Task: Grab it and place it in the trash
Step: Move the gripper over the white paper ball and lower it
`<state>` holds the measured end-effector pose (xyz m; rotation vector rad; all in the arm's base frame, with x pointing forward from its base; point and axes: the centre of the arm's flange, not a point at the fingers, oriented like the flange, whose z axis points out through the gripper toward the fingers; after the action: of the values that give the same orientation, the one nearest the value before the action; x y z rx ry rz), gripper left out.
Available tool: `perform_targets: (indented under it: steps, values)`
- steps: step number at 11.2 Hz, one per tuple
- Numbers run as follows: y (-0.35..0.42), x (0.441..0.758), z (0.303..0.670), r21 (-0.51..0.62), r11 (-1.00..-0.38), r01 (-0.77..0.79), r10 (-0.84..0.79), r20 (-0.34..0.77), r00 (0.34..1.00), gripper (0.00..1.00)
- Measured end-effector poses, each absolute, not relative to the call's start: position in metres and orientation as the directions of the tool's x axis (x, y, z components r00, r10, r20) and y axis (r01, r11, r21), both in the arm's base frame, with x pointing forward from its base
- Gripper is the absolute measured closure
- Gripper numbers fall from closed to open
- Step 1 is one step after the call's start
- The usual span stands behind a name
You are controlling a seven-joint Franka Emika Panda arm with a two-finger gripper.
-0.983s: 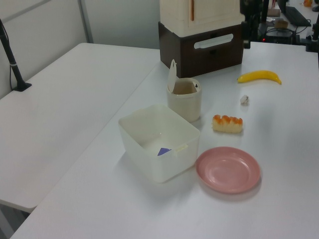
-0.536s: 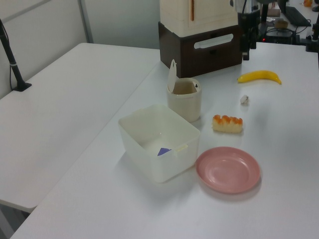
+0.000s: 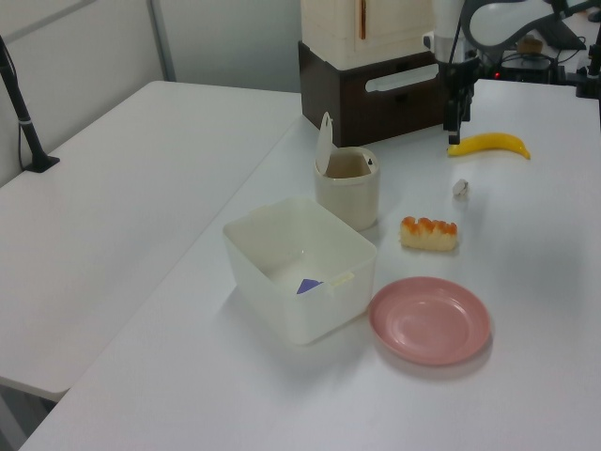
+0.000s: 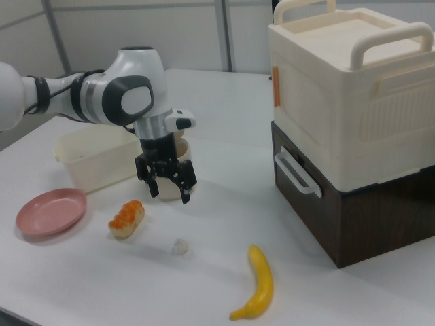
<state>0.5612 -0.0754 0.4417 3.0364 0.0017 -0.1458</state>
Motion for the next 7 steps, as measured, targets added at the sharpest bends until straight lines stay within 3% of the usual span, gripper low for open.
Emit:
perform_targets:
  steps: [7]
  values:
    - [-0.077, 0.570, 0.366, 0.177, -0.977, 0.115, 0.073, -0.226, 0.971, 0.00]
